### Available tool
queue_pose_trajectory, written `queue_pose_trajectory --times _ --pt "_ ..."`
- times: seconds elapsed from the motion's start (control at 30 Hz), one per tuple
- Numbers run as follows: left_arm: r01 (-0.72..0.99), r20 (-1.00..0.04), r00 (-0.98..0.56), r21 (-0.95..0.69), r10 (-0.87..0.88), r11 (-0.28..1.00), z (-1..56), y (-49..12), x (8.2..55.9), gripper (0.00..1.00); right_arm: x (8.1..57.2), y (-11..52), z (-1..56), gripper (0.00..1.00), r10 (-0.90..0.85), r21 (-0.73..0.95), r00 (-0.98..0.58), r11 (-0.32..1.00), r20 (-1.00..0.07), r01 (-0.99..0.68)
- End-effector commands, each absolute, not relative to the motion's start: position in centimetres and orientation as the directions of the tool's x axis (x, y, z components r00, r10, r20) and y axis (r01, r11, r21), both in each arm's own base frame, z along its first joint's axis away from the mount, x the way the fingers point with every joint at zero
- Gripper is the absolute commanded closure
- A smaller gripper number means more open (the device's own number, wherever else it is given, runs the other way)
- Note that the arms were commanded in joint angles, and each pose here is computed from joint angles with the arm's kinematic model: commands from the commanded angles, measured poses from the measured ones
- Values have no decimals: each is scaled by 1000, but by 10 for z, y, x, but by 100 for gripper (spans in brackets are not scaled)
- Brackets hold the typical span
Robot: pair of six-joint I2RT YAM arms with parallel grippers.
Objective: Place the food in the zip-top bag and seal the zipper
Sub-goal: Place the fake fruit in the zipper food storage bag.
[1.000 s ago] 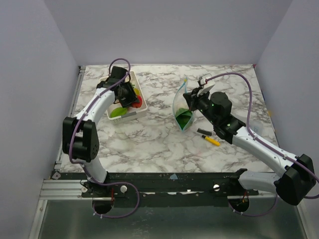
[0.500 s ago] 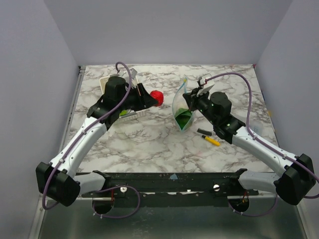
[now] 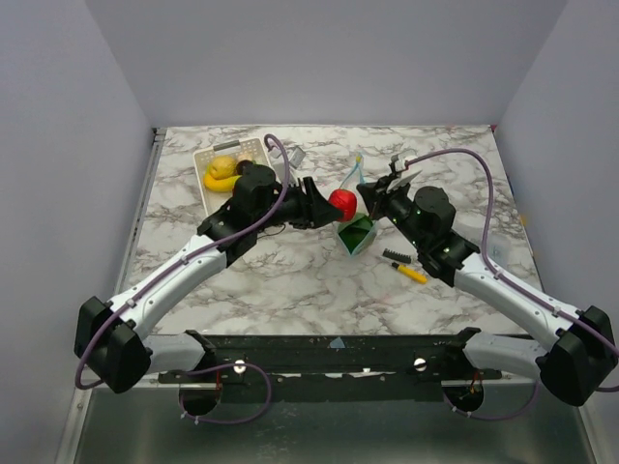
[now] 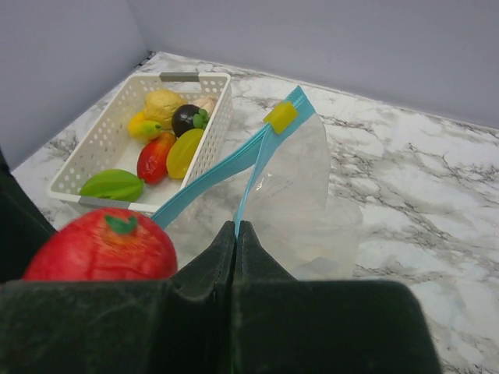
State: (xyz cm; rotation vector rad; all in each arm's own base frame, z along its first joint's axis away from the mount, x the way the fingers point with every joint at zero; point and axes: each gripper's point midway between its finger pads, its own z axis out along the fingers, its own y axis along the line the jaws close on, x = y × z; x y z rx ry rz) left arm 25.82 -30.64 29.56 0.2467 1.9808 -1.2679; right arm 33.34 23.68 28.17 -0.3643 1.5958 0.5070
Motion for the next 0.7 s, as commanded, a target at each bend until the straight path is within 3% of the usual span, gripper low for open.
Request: queue_pose_trajectory --times 0.0,0.2,0.3,0.37,0.43,0.53,0.67 --pt "434 -613 -759 -727 -219 532 271 -316 265 98 326 240 299 100 134 132 -35 825 -990 -550" --pt "338 -565 -798 -708 -210 619 258 -314 278 94 322 241 304 100 142 129 -22 811 -990 -571" --pt "342 -561 -803 -709 -200 617 264 -320 282 74 322 243 303 100 137 126 -24 808 -990 -576" --pt "352 -558 -806 -720 -197 599 269 -324 282 51 323 243 302 100 128 122 -30 810 -991 -574" --pt "372 -561 -808 -724 -183 581 275 -328 280 36 323 242 302 100 129 123 -30 813 -991 -570" --pt "393 -574 -802 -716 -165 578 278 -328 279 29 323 242 303 100 127 119 -27 813 -992 -570" --pt "411 -602 -784 -687 -153 599 280 -321 278 27 323 240 305 100 129 119 -23 817 -991 -564"
